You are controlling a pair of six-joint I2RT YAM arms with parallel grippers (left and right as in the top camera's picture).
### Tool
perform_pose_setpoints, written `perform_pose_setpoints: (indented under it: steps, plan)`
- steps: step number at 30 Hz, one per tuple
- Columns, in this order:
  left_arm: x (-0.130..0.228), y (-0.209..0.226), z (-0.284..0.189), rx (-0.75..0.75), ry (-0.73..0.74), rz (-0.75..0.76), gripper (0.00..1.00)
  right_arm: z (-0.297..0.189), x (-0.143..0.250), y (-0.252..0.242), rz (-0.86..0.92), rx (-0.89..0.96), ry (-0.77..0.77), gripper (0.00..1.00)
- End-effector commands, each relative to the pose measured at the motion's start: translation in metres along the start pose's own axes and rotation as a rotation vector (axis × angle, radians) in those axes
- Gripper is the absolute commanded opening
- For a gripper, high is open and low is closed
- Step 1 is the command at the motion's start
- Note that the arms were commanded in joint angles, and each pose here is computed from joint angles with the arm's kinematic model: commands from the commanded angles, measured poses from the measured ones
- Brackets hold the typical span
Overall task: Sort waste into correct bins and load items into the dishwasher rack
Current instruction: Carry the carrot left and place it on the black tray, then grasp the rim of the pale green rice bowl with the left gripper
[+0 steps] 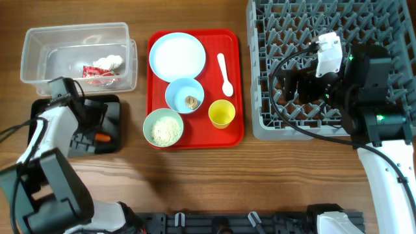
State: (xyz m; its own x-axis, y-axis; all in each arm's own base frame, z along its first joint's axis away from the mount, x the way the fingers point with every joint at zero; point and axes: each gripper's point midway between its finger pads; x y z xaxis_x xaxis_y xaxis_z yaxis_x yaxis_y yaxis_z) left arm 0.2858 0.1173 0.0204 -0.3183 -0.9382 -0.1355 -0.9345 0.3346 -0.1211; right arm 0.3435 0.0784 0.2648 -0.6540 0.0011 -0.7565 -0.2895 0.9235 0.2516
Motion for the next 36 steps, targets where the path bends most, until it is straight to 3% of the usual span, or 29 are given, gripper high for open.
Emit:
perform_pose_setpoints:
  steps: [1, 3, 7, 11, 14, 18, 26, 30, 35, 36]
  plan:
    - [-0.024, -0.027, -0.056, 0.139, -0.105, 0.065, 1.00, -0.001, -0.003, 0.002, 0.014, -0.014, -0.005, 1.00]
    - [-0.025, -0.028, -0.075, 0.164, -0.128, 0.082, 1.00, -0.001, -0.003, 0.002, 0.015, -0.014, -0.005, 1.00]
    - [0.006, -0.040, -0.126, 0.323, -0.105, 0.267, 1.00, -0.001, -0.003, 0.002, 0.015, -0.014, -0.005, 1.00]
    - [0.069, -0.083, -0.172, 0.589, -0.092, 0.698, 1.00, -0.001, -0.004, 0.002, 0.015, -0.015, -0.009, 1.00]
    - [0.121, -0.102, -0.184, 0.658, -0.070, 0.914, 1.00, -0.001, -0.005, 0.002, 0.023, -0.015, -0.012, 1.00]
    - [0.178, -0.121, -0.171, 0.658, -0.015, 1.097, 1.00, -0.001, -0.005, 0.002, 0.066, -0.015, -0.012, 1.00]
    - [0.247, -0.124, -0.114, 0.472, 0.148, 1.374, 0.98, -0.001, -0.003, 0.002, 0.072, -0.014, -0.002, 1.00]
    - [0.254, -0.114, -0.081, 0.362, 0.209, 1.414, 0.82, -0.001, -0.001, 0.002, 0.070, -0.013, 0.004, 1.00]
    - [0.257, -0.106, -0.055, 0.286, 0.263, 1.406, 0.52, -0.001, -0.001, 0.002, 0.068, -0.014, 0.003, 1.00]
    - [0.258, -0.105, -0.052, 0.275, 0.272, 1.406, 0.51, -0.001, -0.001, 0.002, 0.068, -0.014, 0.003, 1.00]
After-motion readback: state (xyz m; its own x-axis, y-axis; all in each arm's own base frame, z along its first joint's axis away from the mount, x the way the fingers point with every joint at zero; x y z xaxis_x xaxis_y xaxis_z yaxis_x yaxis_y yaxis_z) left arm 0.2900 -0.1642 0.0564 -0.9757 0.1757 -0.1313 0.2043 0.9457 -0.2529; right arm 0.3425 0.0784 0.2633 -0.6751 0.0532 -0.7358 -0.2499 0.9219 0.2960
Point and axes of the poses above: each gripper's point midway between its finger pads, its own z axis out along the fingers, its own y axis along the line the jaws close on, x = y × z, and after that the axes turned 6 degrees about z, right-handed
